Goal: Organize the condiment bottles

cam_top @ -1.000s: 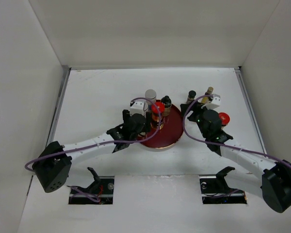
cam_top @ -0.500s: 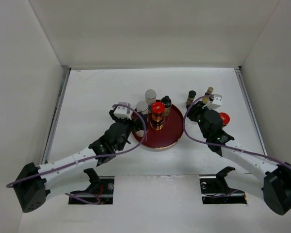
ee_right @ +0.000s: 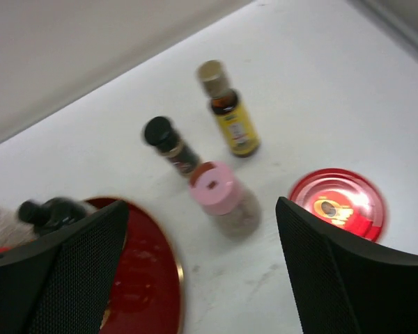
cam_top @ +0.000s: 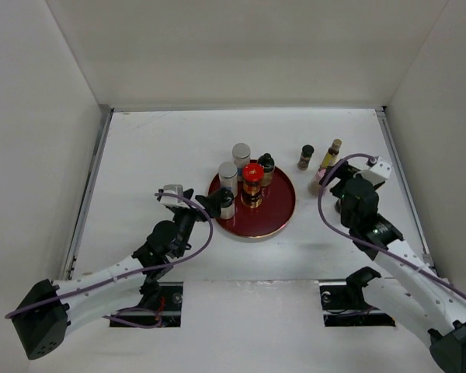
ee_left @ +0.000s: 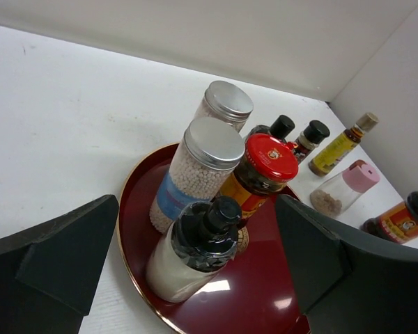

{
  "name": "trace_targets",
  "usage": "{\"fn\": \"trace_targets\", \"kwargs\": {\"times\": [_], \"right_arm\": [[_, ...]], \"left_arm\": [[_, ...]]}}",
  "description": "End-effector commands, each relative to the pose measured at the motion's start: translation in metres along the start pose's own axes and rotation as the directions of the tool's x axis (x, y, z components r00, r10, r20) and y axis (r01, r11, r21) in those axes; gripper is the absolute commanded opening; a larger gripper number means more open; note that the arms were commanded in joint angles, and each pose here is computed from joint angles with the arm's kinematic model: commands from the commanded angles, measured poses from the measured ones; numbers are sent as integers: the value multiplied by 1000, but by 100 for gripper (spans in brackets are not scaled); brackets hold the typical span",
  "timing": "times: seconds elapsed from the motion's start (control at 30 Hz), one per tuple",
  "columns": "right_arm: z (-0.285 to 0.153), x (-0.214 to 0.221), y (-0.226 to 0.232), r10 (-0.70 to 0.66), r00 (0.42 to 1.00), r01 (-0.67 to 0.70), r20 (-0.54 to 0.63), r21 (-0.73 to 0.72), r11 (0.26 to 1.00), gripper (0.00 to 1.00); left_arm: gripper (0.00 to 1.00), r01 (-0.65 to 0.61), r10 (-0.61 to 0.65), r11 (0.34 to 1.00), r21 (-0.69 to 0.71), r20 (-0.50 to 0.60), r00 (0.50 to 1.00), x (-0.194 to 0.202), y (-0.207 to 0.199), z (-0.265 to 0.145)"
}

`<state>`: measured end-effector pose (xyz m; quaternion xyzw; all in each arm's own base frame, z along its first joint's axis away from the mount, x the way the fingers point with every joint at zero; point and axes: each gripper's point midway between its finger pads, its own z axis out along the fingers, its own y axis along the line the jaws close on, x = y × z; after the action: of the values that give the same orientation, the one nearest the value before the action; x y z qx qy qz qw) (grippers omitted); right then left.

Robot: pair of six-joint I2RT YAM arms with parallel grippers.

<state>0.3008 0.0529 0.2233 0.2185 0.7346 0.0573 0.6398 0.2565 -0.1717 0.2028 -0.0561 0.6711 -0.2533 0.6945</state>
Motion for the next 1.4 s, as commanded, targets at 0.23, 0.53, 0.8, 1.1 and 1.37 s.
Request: {"fn": "trace_targets", "kwargs": {"times": [0.23, 0.53, 0.8, 1.1, 1.37], "right_arm": [[11, 6, -91, -120, 988, 151, -100, 403, 903, 99], [28, 36, -86, -71, 978, 136, -196, 345, 929, 100], [31, 57, -97, -28, 973, 108, -229, 346, 932, 91], [35, 58, -101, -24, 975, 103, -222, 356, 929, 70], [10, 6, -96, 21, 998, -1, -53, 350, 937, 56]], "left_arm": [[100, 135, -135, 991, 12, 2, 991, 4, 1, 5], [100, 148, -148, 988, 33, -7, 989, 3, -2, 3], [100, 156, -155, 987, 35, -22, 988, 7, -2, 4], [100, 157, -156, 987, 24, -29, 987, 10, 1, 6], [100, 156, -155, 988, 17, -43, 987, 15, 2, 8]]}}
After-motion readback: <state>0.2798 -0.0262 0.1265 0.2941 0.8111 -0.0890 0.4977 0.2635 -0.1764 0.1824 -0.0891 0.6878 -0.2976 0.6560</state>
